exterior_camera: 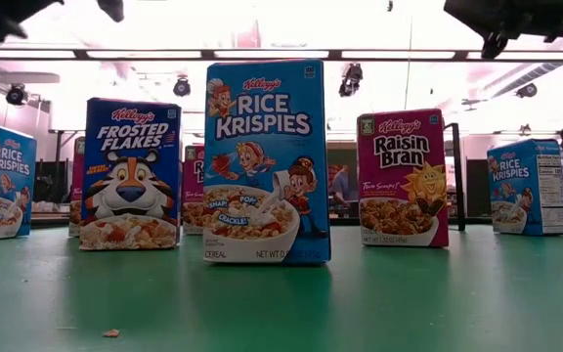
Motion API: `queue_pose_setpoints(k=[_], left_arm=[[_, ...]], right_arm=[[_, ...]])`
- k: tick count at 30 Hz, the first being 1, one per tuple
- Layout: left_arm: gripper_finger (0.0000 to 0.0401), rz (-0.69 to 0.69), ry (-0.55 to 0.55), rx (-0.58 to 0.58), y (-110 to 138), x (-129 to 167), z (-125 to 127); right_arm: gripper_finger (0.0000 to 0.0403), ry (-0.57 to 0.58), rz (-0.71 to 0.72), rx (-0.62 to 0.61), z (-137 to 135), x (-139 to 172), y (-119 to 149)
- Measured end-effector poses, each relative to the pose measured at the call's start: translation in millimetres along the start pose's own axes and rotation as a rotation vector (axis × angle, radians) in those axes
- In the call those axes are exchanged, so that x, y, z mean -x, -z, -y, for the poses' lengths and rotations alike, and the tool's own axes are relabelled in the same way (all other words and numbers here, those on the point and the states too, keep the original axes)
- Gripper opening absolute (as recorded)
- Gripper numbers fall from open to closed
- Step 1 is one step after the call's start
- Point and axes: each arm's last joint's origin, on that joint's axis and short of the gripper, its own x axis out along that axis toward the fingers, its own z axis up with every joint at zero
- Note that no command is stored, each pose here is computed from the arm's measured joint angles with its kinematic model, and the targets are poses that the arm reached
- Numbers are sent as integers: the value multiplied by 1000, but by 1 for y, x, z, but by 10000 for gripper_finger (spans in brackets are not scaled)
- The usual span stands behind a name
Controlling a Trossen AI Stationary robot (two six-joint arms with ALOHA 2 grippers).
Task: Stack cereal on shelf
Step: Put the middle blue cereal box on the shelf
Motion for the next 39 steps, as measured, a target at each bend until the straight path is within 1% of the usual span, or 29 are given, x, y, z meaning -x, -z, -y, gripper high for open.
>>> queue_pose_setpoints(k=[3,6,11,16,22,25,31,39], left_arm=[[4,-156,-21,-18,6,-28,-4],[4,-313,-38,-28,18,-54,-9],[4,-551,-66,-1,40,-90,-17],[3,-831,-84,16,75,-111,-22],[4,-1071,-77,13,107,-128,-25],[4,-1150,-82,21,120,-135,-28],[3,-1235,-59,-3,139,-146,-30],[4,-1291,-49,-15,143,-159,-32]], right_arm=[[9,0,4,4,0,0,0],[9,0,0,14,0,1,1],[9,-1,-4,20,0,1,2],[9,-1,-14,17,0,0,3],[9,-2,-19,14,0,0,3],[9,-2,-20,14,0,0,3],[9,-2,-20,14,0,0,3],[9,-2,-20,14,0,0,3]])
